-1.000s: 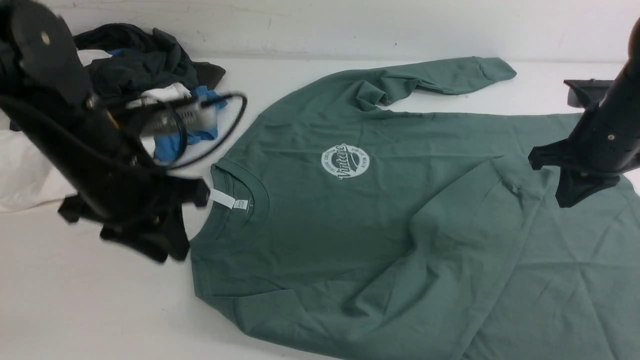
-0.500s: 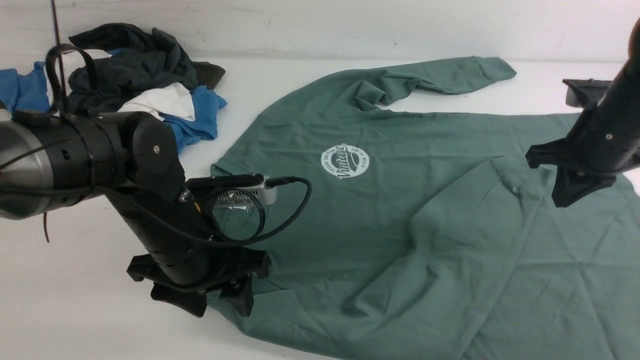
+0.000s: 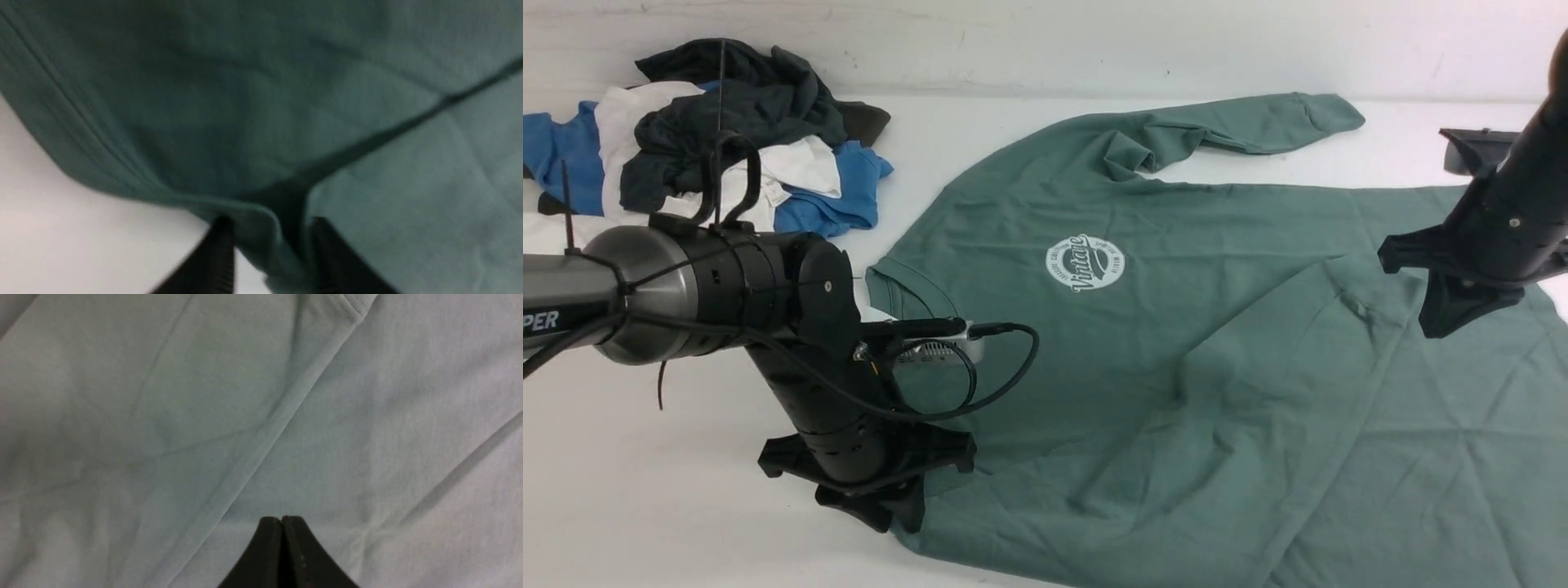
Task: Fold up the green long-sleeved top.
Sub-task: Hold the cuff with your right arm as far away from the cuff
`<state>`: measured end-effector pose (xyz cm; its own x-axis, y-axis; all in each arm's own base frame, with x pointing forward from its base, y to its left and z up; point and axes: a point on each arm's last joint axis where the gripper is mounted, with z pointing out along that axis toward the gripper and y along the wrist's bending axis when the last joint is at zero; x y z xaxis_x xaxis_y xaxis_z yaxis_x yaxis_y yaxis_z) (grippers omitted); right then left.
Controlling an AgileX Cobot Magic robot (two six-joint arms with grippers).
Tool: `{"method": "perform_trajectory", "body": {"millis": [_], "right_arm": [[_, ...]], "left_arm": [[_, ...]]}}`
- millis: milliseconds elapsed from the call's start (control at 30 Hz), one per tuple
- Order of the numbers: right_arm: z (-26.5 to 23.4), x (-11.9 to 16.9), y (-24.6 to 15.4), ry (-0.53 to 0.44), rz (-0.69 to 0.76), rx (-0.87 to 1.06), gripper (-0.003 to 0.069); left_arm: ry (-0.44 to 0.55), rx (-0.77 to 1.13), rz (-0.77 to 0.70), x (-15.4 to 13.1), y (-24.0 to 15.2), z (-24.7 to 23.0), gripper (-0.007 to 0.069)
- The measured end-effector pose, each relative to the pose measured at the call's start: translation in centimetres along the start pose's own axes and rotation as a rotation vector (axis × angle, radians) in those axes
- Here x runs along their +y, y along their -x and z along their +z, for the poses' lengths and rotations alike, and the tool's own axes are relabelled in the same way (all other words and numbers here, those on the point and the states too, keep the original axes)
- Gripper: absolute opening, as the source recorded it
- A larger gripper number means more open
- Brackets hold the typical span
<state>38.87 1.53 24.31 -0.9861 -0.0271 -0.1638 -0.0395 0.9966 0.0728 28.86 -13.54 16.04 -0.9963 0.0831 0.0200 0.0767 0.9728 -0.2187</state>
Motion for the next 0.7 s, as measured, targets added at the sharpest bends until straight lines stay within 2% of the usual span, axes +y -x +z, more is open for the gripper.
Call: {"method": "perform_trajectory", "body": {"millis": [67,100,167,233,400,533,700], "right_arm": [[-0.6,0.0,-0.1,0.0,-0.002,-0.013,-0.0015],[-0.8,0.1,-0.3,0.0,-0.002,-0.017,-0.0015],[-1.5,0.1,-0.7,0.0,-0.003,-0.032,-0.0015],[-2.9,0.2,-2.5,0.001,0.004,-0.046,-0.0015],[-4.5,0.4,-7.0,0.001,0.009,-0.03,-0.0015],[-5.0,0.4,-9.4,0.001,0.009,-0.012,-0.0015],[-5.3,0.6,-9.6,0.012,0.014,-0.025,-0.0015]], "left_arm": [[0.016,0.053,0.052,-0.4,-1.1,0.5,0.0026],[0.024,0.077,0.076,-0.6,-1.7,0.8,0.0017],[0.04,0.105,0.116,-1.1,-2.7,1.0,0.0015],[0.078,0.166,0.179,-2.0,-5.5,1.4,0.0013],[0.145,0.231,0.199,-2.4,-9.2,0.9,0.0013],[0.166,0.224,0.204,-2.1,-10.2,0.2,0.0013],[0.166,0.216,0.206,-2.1,-10.3,0.1,0.005]]}}
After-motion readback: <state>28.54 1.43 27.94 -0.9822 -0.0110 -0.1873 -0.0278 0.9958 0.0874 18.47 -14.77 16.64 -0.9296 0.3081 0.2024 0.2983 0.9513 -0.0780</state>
